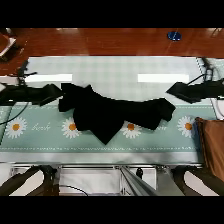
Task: Fold the shirts.
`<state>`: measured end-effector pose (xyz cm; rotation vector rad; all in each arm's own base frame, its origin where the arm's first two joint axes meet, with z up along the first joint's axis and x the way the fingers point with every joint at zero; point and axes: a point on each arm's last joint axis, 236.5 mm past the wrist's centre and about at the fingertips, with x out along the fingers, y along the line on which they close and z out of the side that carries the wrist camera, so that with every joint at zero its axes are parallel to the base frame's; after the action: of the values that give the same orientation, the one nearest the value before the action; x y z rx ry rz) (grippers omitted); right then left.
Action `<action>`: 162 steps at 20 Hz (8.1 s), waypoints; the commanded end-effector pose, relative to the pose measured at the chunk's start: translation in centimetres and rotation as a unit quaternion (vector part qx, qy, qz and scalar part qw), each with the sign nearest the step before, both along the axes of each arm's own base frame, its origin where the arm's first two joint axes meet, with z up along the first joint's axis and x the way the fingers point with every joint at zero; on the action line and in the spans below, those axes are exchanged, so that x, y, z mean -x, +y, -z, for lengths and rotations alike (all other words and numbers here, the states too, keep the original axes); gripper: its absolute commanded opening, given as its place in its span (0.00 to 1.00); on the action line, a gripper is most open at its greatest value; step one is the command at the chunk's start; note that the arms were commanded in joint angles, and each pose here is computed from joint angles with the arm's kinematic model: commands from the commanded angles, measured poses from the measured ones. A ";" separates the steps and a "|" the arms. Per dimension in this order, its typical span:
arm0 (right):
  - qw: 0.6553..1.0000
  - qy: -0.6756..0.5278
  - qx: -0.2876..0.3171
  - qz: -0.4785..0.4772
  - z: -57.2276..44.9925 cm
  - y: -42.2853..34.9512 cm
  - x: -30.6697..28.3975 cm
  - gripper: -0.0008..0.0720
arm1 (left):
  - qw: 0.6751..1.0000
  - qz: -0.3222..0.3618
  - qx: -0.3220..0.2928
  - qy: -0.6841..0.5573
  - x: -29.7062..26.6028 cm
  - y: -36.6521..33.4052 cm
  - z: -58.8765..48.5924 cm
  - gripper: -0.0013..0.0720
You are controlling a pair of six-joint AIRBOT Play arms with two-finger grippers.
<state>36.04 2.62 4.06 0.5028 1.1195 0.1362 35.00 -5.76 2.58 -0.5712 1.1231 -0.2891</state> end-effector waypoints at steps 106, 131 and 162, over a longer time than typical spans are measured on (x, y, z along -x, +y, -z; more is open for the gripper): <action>0.986 0.064 -0.029 0.149 7.0 -5.3 8.0 0.88 | 0.971 -0.092 0.086 0.202 4.8 8.1 9.0 0.98; 0.962 0.148 -0.193 0.123 12.5 1.7 10.3 0.87 | 0.984 -0.005 0.062 0.167 -0.6 1.0 10.9 0.05; 0.847 -0.489 0.209 -0.007 -45.8 1.1 15.5 0.05 | 0.810 -0.102 -0.195 -0.544 11.8 2.3 -49.2 0.05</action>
<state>26.29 4.88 48.23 0.0534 0.1808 0.2431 28.42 -4.29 49.74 -0.1740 0.0523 -0.3033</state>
